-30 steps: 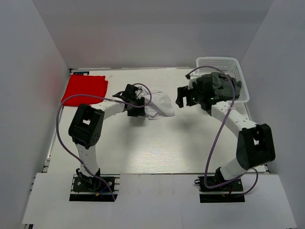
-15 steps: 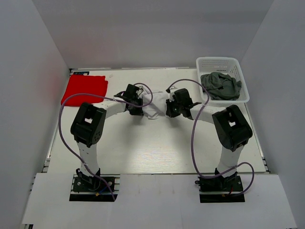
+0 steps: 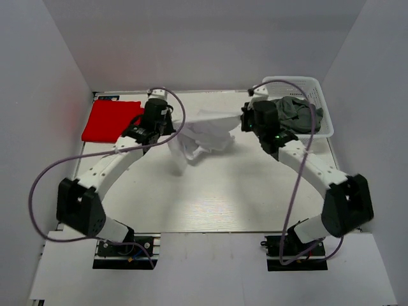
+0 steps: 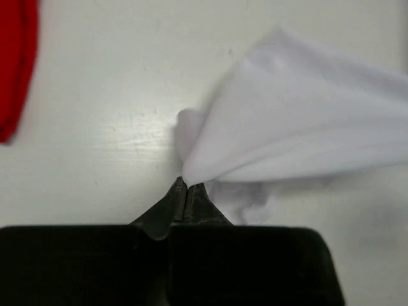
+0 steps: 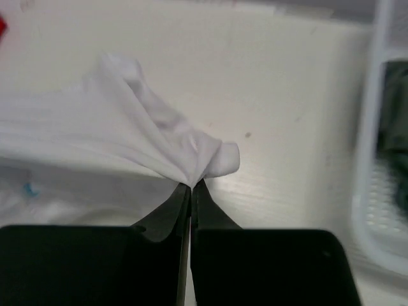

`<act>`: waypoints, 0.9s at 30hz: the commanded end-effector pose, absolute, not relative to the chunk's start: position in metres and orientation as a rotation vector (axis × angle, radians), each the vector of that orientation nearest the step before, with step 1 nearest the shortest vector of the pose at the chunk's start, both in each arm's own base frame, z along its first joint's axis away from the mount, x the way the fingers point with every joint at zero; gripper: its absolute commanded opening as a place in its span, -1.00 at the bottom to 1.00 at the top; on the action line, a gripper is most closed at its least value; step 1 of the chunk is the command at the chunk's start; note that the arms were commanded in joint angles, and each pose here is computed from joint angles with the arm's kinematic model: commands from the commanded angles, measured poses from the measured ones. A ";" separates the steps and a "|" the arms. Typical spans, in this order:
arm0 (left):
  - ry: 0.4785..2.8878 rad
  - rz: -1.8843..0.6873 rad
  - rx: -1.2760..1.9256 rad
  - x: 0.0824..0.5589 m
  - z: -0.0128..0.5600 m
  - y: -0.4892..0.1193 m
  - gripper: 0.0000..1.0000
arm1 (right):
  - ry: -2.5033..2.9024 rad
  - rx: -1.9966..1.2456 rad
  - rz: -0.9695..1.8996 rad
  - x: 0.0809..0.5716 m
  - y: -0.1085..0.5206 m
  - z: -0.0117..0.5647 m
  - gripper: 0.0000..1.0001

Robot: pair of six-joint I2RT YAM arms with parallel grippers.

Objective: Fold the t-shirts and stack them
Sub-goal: Flatten out the tshirt

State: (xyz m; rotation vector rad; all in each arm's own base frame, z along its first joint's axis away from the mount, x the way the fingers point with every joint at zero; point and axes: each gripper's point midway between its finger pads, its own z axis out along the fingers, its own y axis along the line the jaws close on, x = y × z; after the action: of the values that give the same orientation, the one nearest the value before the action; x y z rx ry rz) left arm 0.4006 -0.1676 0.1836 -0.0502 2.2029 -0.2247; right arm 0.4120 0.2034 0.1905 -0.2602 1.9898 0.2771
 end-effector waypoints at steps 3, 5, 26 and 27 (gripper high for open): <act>1.887 -0.143 -0.217 0.377 0.306 -0.117 -1.00 | 1.675 -0.079 0.145 0.408 0.153 0.331 -1.00; 1.797 -0.150 -0.249 0.368 0.342 -0.106 -1.00 | 1.577 -0.076 0.168 0.390 0.145 0.377 -1.00; 1.040 -0.666 0.305 0.119 0.621 -0.101 -1.00 | 0.960 -0.226 0.384 0.164 0.077 0.636 -1.00; 1.034 -0.673 0.316 0.114 0.623 -0.101 -1.00 | 0.962 -0.225 0.383 0.162 0.075 0.637 -1.00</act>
State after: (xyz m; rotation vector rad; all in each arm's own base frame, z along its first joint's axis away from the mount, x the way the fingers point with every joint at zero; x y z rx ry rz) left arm 0.1417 -0.1435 0.5936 0.4103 1.1371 -0.8136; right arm 0.1674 0.1424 0.6046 -0.4576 1.0113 0.6134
